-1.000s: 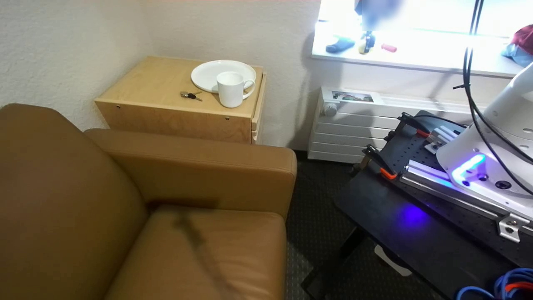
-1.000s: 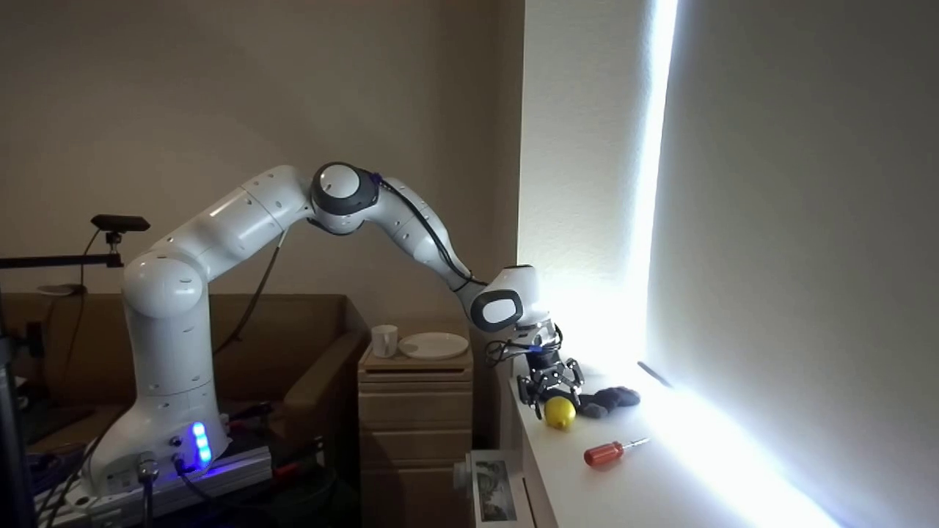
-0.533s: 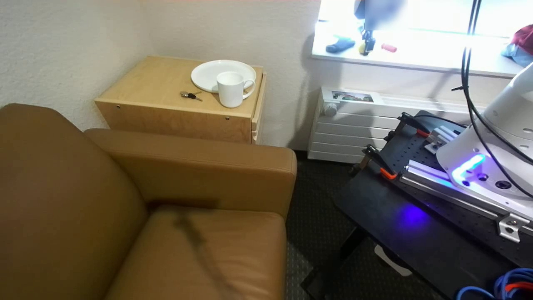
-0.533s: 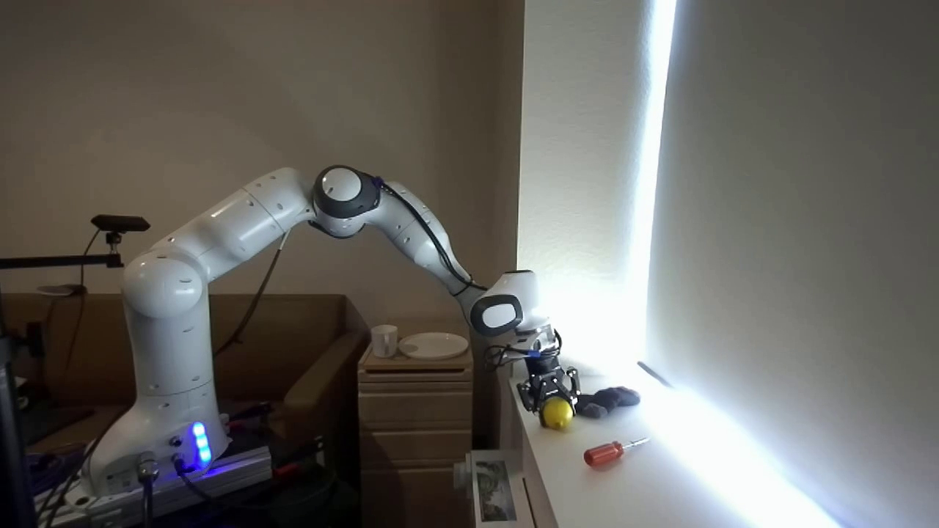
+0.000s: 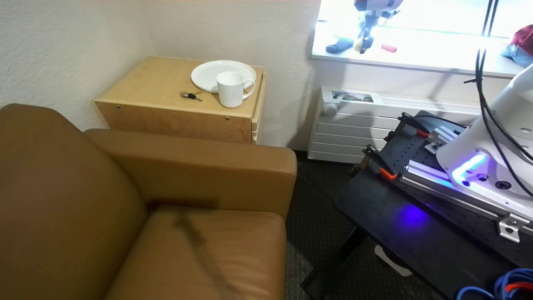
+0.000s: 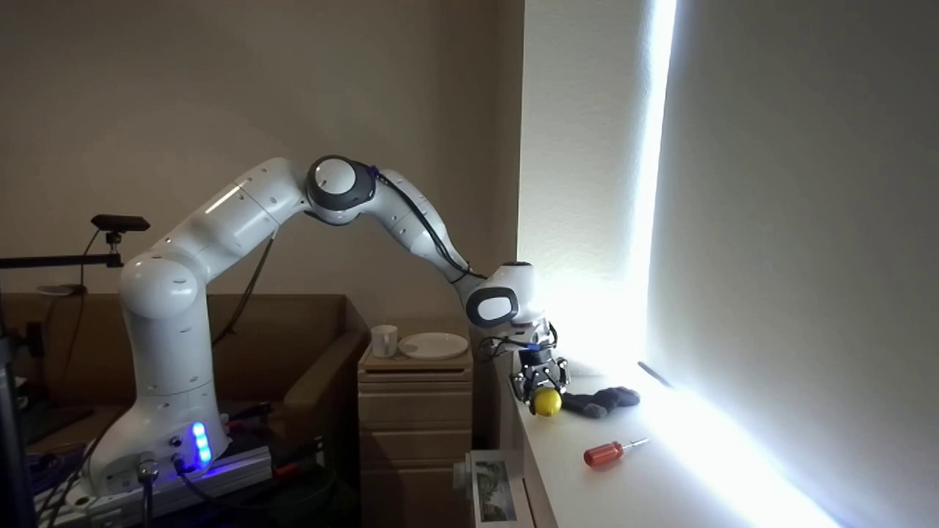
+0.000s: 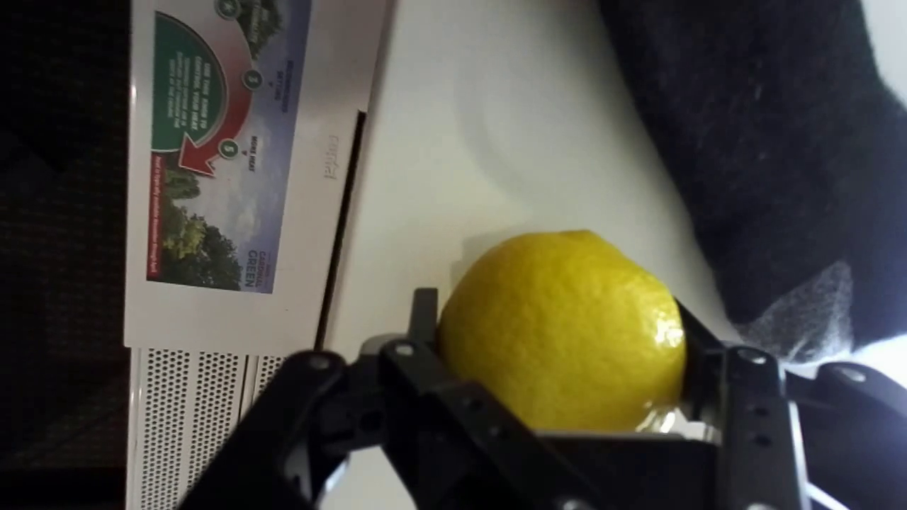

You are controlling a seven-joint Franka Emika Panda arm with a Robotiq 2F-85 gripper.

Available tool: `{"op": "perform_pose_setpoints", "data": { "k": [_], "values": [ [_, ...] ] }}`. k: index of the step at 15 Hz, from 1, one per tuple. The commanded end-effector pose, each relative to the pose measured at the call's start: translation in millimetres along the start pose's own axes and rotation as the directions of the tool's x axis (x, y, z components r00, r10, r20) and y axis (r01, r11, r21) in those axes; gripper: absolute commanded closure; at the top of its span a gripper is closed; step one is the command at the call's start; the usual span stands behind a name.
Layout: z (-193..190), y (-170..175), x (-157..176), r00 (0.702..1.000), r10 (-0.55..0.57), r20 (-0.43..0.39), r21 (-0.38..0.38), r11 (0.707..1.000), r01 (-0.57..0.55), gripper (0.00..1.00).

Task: Remove the lemon from the window sill and place the lemon on the white plate

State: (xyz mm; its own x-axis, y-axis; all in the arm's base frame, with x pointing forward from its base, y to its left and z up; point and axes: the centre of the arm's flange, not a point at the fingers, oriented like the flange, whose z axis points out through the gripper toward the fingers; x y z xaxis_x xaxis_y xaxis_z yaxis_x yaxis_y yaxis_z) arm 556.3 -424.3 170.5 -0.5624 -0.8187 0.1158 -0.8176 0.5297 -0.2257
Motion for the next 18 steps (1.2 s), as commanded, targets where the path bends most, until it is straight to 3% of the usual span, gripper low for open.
{"op": "perform_pose_setpoints", "data": {
  "k": [1, 5, 8, 12, 13, 15, 16, 17, 18],
  "values": [
    [-64.5, 52.5, 0.1, 0.980, -0.164, 0.113, -0.002, 0.986, 0.165, 0.52],
    [-107.9, 90.8, -2.1, 0.911, -0.389, 0.137, 0.029, 0.921, 0.389, 0.52],
    [-141.0, 123.2, -5.6, 0.832, -0.536, 0.143, 0.084, 0.844, 0.529, 0.52],
    [-194.2, 164.1, -21.9, 0.720, -0.673, 0.171, 0.214, 0.739, 0.639, 0.52],
    [-213.9, 169.2, -22.6, 0.707, -0.677, 0.204, 0.259, 0.734, 0.628, 0.52],
    [-242.7, 150.2, -1.0, 0.756, -0.584, 0.296, 0.287, 0.809, 0.513, 0.52],
    [-206.6, 142.8, -25.1, 0.751, -0.617, 0.237, 0.248, 0.786, 0.567, 0.52],
    [-222.2, 141.7, -20.9, 0.751, -0.614, 0.244, 0.268, 0.787, 0.556, 0.27],
    [-227.1, 141.1, -18.8, 0.752, -0.614, 0.239, 0.276, 0.786, 0.553, 0.27]
  ]
}}
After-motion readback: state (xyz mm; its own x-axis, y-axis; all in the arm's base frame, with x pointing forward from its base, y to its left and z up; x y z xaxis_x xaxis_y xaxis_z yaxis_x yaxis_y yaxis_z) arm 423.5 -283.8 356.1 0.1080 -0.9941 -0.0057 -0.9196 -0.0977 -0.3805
